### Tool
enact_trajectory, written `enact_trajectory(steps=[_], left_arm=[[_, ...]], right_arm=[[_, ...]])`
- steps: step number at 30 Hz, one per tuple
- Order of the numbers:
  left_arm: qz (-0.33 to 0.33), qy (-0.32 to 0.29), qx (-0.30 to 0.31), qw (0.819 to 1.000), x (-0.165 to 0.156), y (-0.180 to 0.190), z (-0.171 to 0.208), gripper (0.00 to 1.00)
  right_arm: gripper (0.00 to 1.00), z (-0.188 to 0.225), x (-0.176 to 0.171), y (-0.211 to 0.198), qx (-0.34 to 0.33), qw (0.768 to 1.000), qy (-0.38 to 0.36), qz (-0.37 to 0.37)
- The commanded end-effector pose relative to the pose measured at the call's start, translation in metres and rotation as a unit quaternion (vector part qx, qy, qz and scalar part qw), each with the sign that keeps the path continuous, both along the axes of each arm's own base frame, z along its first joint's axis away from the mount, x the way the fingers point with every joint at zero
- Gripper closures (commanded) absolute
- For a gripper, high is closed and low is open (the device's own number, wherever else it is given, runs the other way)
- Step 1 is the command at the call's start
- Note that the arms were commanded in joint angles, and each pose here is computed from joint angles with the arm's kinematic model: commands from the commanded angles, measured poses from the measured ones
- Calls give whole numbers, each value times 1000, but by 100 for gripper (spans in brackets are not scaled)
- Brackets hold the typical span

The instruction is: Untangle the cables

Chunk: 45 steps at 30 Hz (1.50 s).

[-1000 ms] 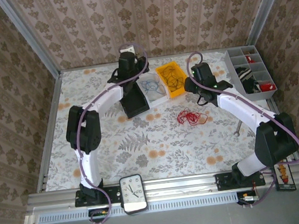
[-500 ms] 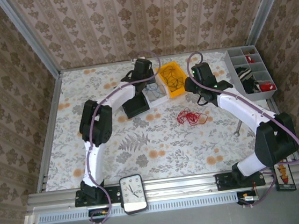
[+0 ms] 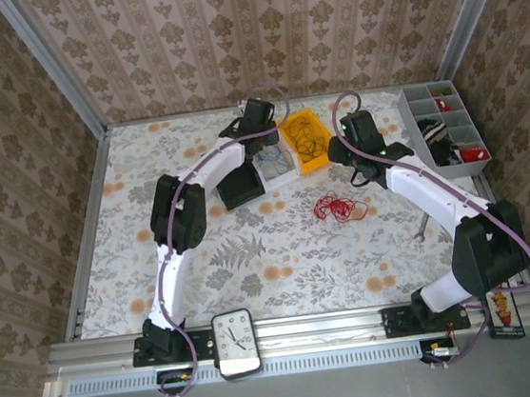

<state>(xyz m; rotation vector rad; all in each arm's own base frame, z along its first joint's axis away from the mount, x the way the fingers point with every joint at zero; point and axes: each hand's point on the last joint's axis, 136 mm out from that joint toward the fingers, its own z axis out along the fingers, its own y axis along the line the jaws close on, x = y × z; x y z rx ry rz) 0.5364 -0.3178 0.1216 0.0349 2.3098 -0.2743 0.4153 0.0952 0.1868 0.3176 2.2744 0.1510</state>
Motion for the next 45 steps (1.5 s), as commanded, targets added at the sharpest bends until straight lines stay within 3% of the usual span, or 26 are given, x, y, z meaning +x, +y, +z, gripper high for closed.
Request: enact_trajectory(steps=[1, 6, 14, 20, 26, 28, 31, 34, 39, 45], left_arm=[[-10, -20, -3, 1000, 4, -6, 28, 41], [16, -39, 0, 999, 4, 5, 52, 31], [75, -50, -34, 995, -17, 45, 83, 30], [153, -36, -98, 983, -67, 119, 79, 30], [148, -17, -22, 989, -135, 158, 59, 30], [109, -14, -21, 994, -149, 145, 53, 31], [-23, -19, -29, 999, -166, 94, 46, 33], [-155, -5, -36, 987, -188, 37, 40, 33], [-339, 58, -26, 939, -224, -46, 10, 33], [-463, 118, -28, 878, -250, -106, -33, 32]], right_arm=[[43, 6, -5, -7, -7, 1000, -5, -8], [43, 8, -5, -7, -5, 1000, -7, -9], [43, 6, -5, 4, 7, 1000, -1, 22], [45, -8, -2, 28, 32, 996, 38, 72], [45, -50, -21, 22, 16, 990, 127, 61], [45, -62, -31, 23, 23, 987, 147, 59], [46, -78, -45, 16, 19, 984, 173, 41], [46, -87, -56, -3, 5, 981, 195, 9], [45, -93, -62, -31, 15, 976, 217, -30], [45, -91, -63, -57, 44, 973, 217, -63]])
